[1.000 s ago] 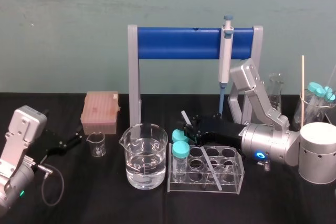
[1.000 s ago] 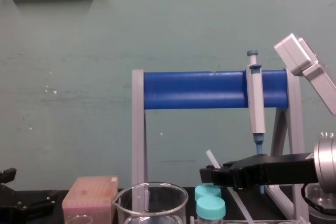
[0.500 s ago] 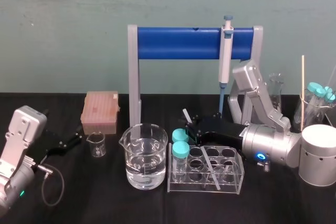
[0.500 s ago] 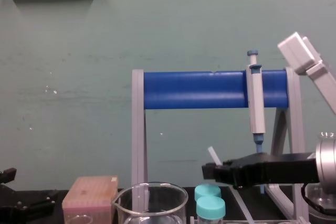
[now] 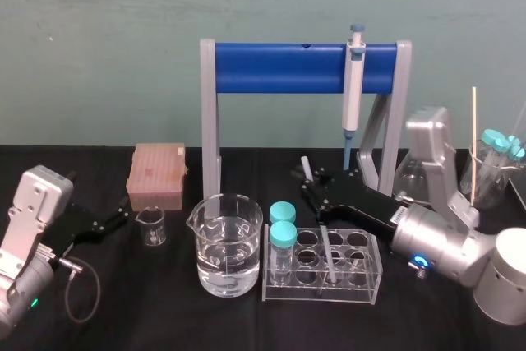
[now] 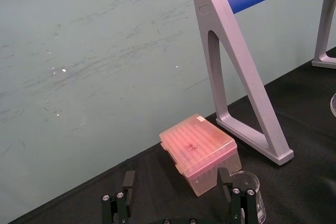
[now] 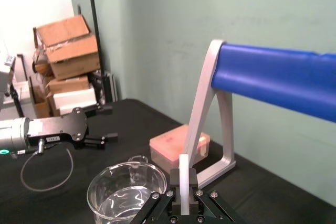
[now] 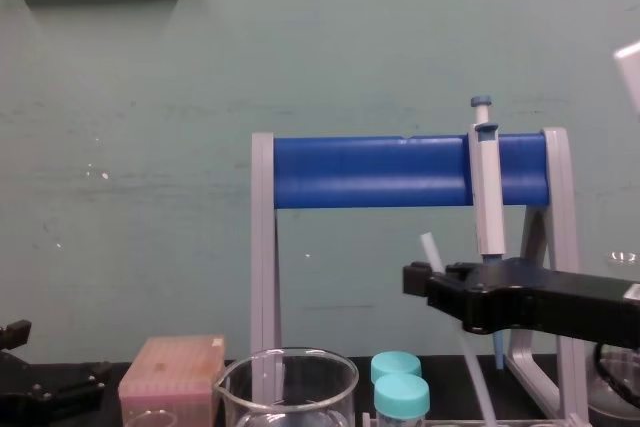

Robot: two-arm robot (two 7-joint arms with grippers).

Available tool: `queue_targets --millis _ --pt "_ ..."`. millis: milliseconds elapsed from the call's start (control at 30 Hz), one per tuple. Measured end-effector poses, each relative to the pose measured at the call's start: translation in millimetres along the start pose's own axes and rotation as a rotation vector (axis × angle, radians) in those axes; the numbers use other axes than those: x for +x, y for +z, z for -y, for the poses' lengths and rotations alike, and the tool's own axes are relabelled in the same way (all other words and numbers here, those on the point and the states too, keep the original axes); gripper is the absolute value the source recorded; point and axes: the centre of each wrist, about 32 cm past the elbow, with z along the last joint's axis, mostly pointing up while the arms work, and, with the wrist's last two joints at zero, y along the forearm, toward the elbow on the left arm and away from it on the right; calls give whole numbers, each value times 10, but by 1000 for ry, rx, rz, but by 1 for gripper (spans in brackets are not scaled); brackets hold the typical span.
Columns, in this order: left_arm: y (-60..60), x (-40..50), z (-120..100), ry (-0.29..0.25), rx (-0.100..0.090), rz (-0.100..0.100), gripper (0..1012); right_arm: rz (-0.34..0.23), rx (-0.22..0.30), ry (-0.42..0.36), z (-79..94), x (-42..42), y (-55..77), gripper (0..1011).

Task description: Pick up the stirring rod with one hand, then place it down.

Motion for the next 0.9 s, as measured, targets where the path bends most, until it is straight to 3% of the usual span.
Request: queue_targets --millis 133,300,467,700,900 --pt "0 0 0 0 0 0 1000 21 52 -19 108 -55 -50 69" --pt "0 0 0 0 0 0 1000 12 107 -34 190 -66 -12 68" --pt "0 0 0 0 0 0 1000 3 183 -30 236 -36 170 68" --pt "0 0 0 0 0 0 1000 22 301 -22 298 46 569 68" --pt "0 0 0 0 0 0 1000 40 315 -16 322 77 685 69"
